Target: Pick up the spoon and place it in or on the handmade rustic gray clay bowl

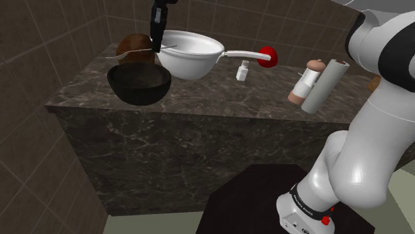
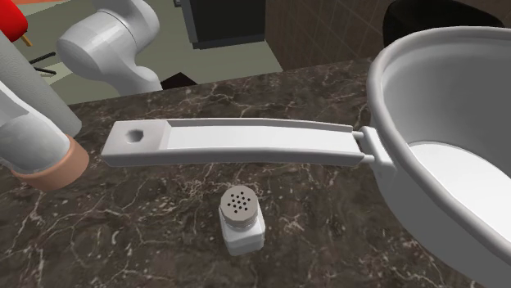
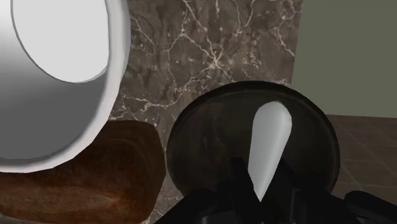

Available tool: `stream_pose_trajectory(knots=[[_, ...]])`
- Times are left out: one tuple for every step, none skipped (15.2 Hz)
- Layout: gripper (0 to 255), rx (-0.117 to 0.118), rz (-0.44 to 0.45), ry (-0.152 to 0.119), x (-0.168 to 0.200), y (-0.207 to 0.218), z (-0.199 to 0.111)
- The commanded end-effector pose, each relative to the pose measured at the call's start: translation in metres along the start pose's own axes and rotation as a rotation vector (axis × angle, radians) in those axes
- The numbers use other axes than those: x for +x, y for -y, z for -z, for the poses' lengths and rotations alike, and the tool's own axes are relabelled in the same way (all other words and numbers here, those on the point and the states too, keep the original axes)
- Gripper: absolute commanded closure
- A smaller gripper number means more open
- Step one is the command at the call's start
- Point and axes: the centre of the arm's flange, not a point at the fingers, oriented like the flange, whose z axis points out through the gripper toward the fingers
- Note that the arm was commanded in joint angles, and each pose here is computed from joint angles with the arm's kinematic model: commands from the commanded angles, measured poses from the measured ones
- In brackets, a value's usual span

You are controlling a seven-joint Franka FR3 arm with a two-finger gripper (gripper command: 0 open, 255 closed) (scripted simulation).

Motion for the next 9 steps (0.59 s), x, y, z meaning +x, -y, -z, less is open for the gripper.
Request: stream_pose_trajectory(knots=[[255,0.0,-0.001,-0.001,0.0,0.002,-0.011],[255,0.0,-0.001,-0.001,-0.001,0.002,-0.016],[255,0.0,-0.001,-0.001,-0.001,0.003,-0.021],[255,0.0,-0.001,-0.001,-0.002,0.004,-0.026],[255,0.0,-0.001,-0.001,-0.003,0.004,-0.031],[255,0.0,-0.001,-0.001,-0.003,0.005,-0.037],[255,0.0,-0.001,-0.001,-0.004,0.006,-0.042],[255,0.0,-0.001,-0.001,-0.005,0.007,-0.047],[255,0.0,-0.001,-0.001,-0.005,0.007,-0.052]])
